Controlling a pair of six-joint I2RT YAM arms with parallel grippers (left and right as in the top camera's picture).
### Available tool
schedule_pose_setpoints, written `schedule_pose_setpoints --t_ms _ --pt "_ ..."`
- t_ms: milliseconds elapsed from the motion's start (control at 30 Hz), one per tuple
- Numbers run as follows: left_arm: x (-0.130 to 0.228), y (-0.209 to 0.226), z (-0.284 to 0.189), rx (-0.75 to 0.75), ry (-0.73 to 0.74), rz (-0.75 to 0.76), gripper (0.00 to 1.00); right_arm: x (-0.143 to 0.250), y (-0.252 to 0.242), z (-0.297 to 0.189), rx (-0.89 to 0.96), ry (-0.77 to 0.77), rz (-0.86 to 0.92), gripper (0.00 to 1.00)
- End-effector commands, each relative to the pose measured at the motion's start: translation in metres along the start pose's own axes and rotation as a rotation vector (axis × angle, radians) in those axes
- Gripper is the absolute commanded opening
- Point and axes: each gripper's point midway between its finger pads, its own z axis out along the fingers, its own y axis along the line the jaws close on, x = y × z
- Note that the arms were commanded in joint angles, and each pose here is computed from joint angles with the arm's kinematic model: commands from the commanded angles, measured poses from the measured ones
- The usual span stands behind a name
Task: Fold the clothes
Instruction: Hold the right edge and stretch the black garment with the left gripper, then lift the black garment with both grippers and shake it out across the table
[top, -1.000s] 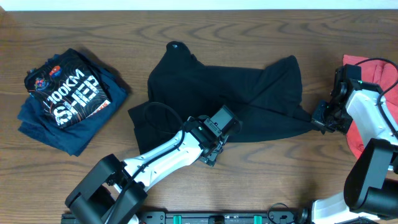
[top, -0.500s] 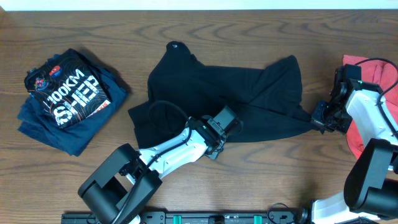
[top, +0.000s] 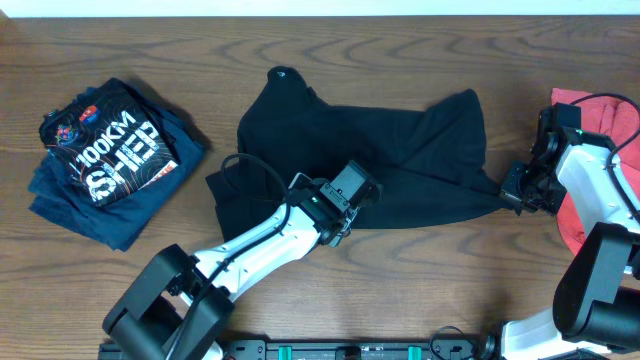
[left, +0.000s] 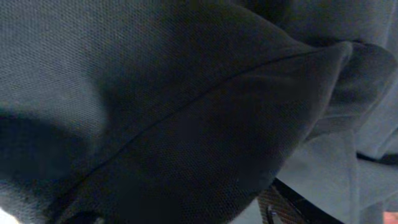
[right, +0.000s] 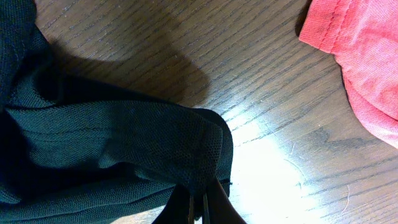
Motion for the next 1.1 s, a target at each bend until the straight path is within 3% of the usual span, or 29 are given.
schedule_pose_setpoints --t_ms 0,833,933,1067 --pt "-0.008 0.007 0.002 -0.017 -0.04 0.028 0.56 -0.004 -0.002 -0.001 -0.005 -0.005 -0.004 0.01" --pt "-0.008 0.009 0.002 -0.026 -0.04 0.088 0.21 -0.004 -0.002 -0.001 -0.005 -0.006 -0.004 0.01" --pt "-0.01 0.007 0.001 -0.019 -0.046 0.129 0.08 -0.004 -0.002 -0.001 -0.005 -0.005 -0.005 0.01" --pt "-0.019 -0.005 -0.014 0.028 -0.062 0.244 0.06 -0.004 -0.001 -0.001 -0.007 -0.005 -0.011 0.01"
